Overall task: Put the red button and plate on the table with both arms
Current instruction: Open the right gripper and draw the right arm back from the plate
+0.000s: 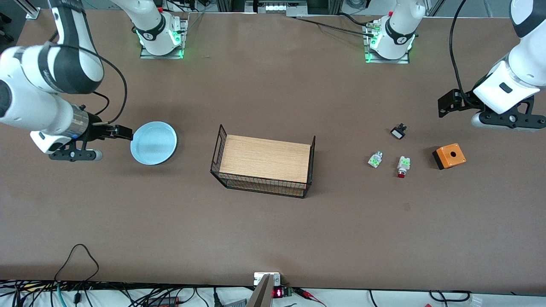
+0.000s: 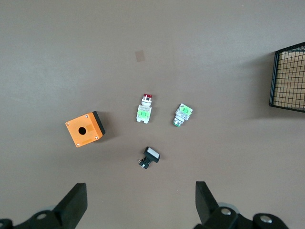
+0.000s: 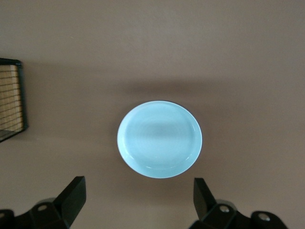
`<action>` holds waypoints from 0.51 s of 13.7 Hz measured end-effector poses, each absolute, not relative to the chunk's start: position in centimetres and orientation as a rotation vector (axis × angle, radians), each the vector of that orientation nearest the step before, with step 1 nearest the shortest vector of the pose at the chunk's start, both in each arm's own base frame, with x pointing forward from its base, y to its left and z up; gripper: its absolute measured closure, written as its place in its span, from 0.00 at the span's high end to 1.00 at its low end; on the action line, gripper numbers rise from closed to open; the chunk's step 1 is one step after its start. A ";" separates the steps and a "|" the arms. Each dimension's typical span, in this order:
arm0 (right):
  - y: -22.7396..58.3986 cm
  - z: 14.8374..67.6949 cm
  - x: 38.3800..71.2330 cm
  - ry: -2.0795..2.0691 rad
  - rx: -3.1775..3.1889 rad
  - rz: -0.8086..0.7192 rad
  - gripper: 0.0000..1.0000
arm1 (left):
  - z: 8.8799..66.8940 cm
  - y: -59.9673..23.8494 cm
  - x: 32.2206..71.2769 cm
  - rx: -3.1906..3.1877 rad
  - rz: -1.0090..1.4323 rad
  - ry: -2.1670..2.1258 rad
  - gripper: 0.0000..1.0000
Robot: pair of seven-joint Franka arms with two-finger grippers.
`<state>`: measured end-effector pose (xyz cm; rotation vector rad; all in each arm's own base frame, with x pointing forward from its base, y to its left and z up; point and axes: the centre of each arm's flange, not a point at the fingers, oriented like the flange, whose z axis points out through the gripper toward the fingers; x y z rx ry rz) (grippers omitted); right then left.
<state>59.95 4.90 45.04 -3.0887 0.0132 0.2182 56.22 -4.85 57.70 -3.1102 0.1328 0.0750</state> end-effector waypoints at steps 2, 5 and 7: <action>5.1 49.7 60.5 -0.015 -3.125 0.182 1.00 | 57.7 -4.8 56.2 -3.110 0.075 0.133 1.00; 3.4 55.0 60.7 0.014 -3.159 0.111 1.00 | 57.7 -4.8 56.2 -3.110 0.076 0.133 1.00; -1.0 56.6 60.3 0.117 -3.157 0.078 1.00 | 57.7 -4.8 56.2 -3.110 0.076 0.132 1.00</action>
